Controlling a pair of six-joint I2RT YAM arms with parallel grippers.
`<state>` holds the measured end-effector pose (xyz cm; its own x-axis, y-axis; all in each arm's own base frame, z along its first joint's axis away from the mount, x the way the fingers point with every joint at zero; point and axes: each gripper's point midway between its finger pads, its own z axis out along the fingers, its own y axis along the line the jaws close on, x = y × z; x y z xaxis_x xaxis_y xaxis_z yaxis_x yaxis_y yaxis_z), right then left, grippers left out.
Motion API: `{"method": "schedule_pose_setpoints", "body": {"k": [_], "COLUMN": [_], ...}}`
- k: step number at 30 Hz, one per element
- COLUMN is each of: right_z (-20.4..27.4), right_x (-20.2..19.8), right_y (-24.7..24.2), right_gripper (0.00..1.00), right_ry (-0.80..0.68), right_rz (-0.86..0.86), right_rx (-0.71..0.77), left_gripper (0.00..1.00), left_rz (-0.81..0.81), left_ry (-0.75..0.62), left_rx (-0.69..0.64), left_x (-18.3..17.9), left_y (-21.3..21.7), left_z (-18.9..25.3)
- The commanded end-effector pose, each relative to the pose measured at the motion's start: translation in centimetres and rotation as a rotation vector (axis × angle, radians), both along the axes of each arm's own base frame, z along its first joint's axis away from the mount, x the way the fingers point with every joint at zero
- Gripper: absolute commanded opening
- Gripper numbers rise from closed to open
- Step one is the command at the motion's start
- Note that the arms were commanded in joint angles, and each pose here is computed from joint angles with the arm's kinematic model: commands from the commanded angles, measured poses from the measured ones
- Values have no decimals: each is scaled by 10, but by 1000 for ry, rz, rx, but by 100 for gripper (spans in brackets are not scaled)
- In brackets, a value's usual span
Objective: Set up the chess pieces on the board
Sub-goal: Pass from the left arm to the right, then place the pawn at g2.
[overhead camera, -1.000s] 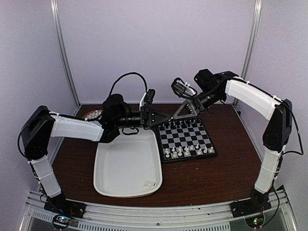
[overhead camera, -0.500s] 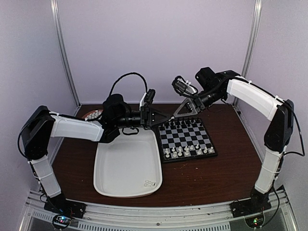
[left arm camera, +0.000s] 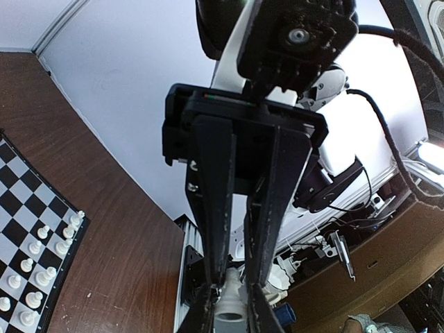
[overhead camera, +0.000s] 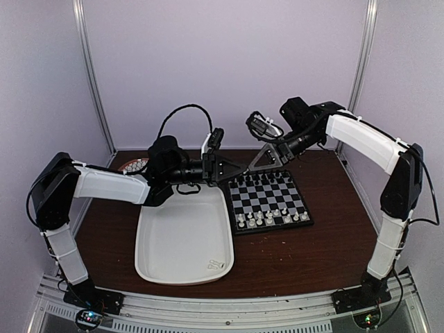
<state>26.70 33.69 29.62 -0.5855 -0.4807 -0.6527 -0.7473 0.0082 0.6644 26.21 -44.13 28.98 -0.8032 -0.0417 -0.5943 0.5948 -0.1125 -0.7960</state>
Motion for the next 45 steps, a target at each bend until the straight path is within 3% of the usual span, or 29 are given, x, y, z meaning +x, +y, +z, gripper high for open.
{"method": "schedule_pose_setpoints", "body": {"k": [1,6,7,13,14,15,16,23,29,36,45], "right_z": [-5,-3,-3,-22,-32,-40,-49,-111,-145,-180,-214], "right_x": [-1,1,3,23,30,34,38,61,74,78,86], "right_y": [3,3,3,-30,-43,-55,-68,-153,-195,-203,-187], "right_gripper": [16,5,4,2,2,2,2,2,2,3,3], "right_ry": [2,-13,-20,-158,-194,-226,-263,-449,-475,-417,-361], "right_rz": [9,-2,-8,-62,-70,-68,-65,7,61,109,131], "right_rx": [-5,-7,-17,-224,-305,-378,-462,-990,-1260,-1346,-1309], "left_gripper": [7,8,12,49,66,91,97,98,98,98,97], "left_rz": [15,23,30,169,199,225,250,366,380,381,381], "left_ry": [-20,-8,-4,-25,-41,-64,-82,-146,-158,-156,-149], "left_rx": [-27,-13,-6,204,259,307,348,516,560,564,570], "left_x": [5,6,8,19,21,22,23,32,33,32,31], "left_y": [2,2,2,20,25,31,36,62,68,70,71], "left_z": [0,-5,-7,-37,-43,-46,-49,-62,-68,-69,-70]}}
